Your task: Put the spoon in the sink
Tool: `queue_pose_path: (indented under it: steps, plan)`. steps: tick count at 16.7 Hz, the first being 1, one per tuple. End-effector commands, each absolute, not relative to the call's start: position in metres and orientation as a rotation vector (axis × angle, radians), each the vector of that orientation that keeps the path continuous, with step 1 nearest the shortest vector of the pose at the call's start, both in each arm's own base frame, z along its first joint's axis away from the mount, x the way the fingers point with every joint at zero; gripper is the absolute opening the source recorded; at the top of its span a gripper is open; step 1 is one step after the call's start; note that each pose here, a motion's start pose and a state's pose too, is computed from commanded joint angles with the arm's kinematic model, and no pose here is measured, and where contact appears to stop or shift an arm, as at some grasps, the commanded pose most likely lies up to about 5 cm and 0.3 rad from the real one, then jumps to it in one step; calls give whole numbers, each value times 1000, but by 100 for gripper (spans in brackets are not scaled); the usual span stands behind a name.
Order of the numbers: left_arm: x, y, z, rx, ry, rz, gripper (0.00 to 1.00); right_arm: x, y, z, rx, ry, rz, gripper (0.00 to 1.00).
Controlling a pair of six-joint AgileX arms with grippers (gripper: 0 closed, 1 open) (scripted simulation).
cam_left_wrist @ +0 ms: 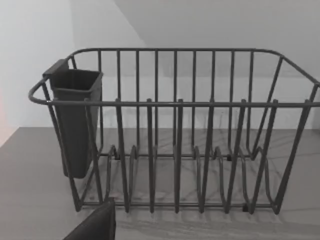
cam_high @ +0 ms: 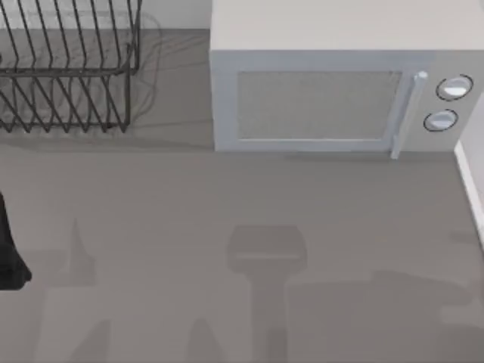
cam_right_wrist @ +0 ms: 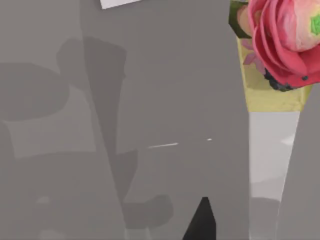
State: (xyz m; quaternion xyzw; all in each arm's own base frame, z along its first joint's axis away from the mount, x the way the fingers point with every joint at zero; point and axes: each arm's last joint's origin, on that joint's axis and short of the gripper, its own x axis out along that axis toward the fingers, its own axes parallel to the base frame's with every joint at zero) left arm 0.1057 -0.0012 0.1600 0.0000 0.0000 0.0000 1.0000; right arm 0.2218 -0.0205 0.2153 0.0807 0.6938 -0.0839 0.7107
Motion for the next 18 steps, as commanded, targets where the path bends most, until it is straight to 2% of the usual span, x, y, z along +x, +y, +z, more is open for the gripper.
queue_pose_path:
  steps: [5, 11, 14, 18]
  plan:
    - [106, -1, 160, 0, 0, 0, 100, 274, -27, 230, 177, 1598, -189, 0]
    - [106, -1, 160, 0, 0, 0, 100, 384, -41, 248, 170, 1619, -185, 0]
    - [106, -1, 160, 0, 0, 0, 100, 433, -50, 243, 172, 1612, -187, 0]
    - [106, -1, 160, 0, 0, 0, 100, 475, -61, 226, 175, 1588, -189, 0]
